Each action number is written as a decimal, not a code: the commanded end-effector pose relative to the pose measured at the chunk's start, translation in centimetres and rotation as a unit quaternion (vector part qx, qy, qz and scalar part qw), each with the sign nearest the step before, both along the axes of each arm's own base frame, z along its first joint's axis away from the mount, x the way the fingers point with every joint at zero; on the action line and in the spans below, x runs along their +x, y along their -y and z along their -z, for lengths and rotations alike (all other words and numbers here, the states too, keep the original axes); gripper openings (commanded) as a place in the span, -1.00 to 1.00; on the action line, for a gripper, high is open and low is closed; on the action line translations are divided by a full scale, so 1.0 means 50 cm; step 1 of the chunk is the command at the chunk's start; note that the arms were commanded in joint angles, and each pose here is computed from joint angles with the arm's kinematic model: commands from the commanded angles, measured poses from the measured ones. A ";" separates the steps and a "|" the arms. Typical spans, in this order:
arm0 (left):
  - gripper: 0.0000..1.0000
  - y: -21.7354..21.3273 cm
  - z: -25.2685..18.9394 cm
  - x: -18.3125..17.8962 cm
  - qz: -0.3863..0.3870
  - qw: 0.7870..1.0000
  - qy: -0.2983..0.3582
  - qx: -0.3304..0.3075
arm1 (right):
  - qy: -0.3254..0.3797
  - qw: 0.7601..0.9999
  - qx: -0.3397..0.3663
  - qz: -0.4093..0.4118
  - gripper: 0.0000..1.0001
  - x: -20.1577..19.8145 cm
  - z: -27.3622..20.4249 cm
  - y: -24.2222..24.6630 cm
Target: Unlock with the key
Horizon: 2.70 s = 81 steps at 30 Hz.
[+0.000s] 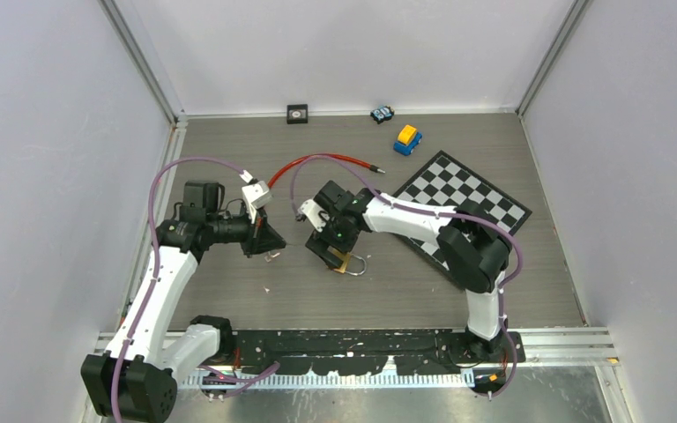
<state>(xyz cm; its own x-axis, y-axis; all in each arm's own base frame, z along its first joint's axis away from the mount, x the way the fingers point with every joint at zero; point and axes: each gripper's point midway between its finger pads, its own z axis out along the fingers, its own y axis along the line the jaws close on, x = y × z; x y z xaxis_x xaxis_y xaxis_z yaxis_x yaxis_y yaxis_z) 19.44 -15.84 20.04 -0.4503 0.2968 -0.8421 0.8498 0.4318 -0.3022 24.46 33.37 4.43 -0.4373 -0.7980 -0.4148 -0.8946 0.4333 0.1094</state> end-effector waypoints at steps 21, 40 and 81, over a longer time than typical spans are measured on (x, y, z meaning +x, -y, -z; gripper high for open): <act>-1.00 0.005 -0.036 0.002 0.003 1.000 0.020 -0.018 | 0.035 0.998 -0.059 0.002 0.73 -0.021 0.087 0.017; -1.00 -0.009 -0.054 0.038 -0.037 0.999 0.024 -0.014 | 0.108 0.992 0.001 -0.058 -0.99 0.016 -0.101 0.026; -1.00 0.006 -0.283 0.040 -0.080 0.979 -0.079 -0.173 | 0.561 0.806 0.124 -0.139 -0.99 0.001 -0.644 -0.094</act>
